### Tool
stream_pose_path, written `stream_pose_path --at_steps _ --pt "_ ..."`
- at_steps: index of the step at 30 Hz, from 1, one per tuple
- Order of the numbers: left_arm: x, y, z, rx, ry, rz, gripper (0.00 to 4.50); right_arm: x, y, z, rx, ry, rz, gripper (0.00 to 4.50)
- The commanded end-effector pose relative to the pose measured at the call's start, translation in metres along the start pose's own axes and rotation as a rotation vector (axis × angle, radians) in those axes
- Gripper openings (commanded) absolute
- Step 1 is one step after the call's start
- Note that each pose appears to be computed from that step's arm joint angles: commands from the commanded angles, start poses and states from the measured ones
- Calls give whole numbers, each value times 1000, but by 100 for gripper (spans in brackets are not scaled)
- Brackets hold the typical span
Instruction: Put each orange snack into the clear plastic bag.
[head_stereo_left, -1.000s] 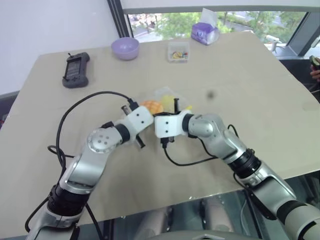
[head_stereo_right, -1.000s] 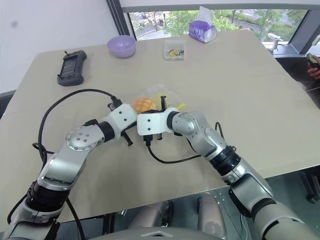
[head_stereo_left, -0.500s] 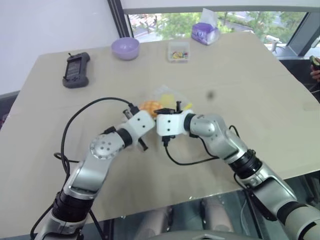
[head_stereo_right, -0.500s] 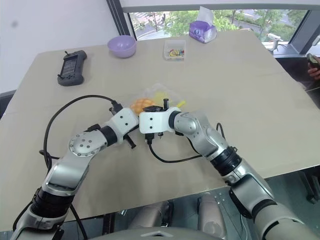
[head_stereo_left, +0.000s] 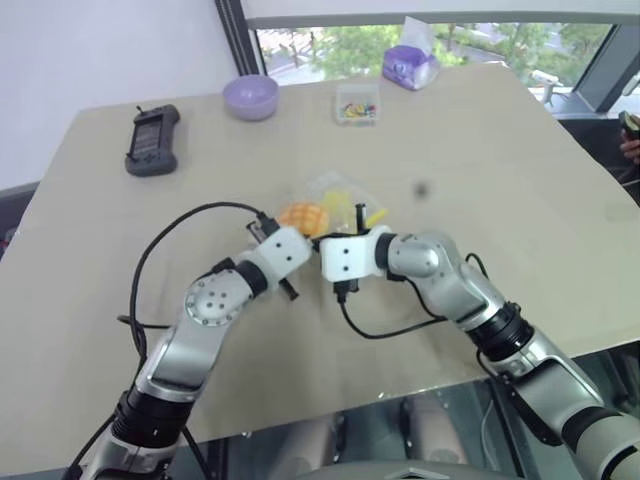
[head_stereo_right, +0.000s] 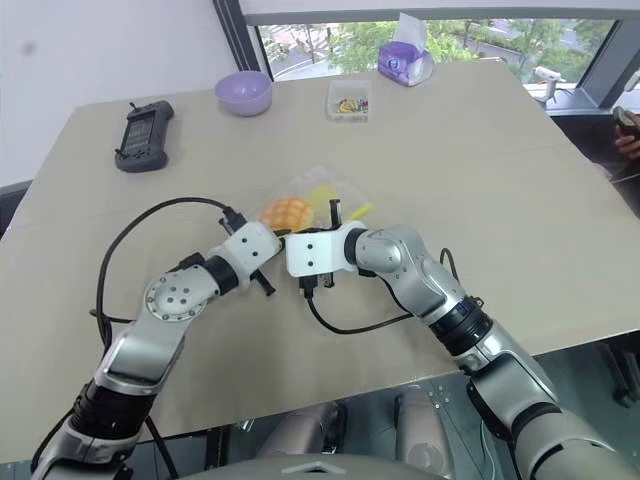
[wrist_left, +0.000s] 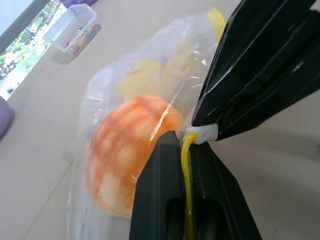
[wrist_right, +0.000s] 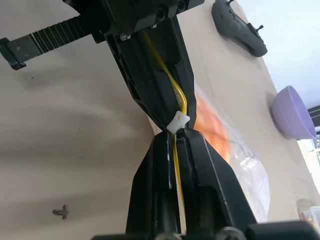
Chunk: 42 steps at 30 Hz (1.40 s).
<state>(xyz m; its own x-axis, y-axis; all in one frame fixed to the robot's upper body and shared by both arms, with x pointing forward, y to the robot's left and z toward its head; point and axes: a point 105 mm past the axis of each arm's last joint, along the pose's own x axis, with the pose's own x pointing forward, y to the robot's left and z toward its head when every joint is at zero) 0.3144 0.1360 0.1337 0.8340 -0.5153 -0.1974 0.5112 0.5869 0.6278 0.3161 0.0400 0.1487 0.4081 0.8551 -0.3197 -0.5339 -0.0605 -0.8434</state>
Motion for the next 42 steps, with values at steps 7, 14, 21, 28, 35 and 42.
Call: stream_pose_path --at_steps 7,14,21,28,35,42 --pt "-5 2 9 48 -50 27 0 -1 -13 22 -17 -69 -40 6" --pt "-4 1 9 40 -50 31 0 -3 -13 25 13 -73 -38 222" --pt "-4 0 9 31 -51 35 0 -4 -13 30 28 -91 -34 222" --pt "-4 -2 10 26 -56 30 0 -4 -12 21 28 -53 -35 170" --pt "-3 -3 11 22 -60 29 0 -3 -13 18 26 -41 -41 142" --pt "-4 -6 12 17 -63 23 0 -2 -14 14 35 -25 -52 142"
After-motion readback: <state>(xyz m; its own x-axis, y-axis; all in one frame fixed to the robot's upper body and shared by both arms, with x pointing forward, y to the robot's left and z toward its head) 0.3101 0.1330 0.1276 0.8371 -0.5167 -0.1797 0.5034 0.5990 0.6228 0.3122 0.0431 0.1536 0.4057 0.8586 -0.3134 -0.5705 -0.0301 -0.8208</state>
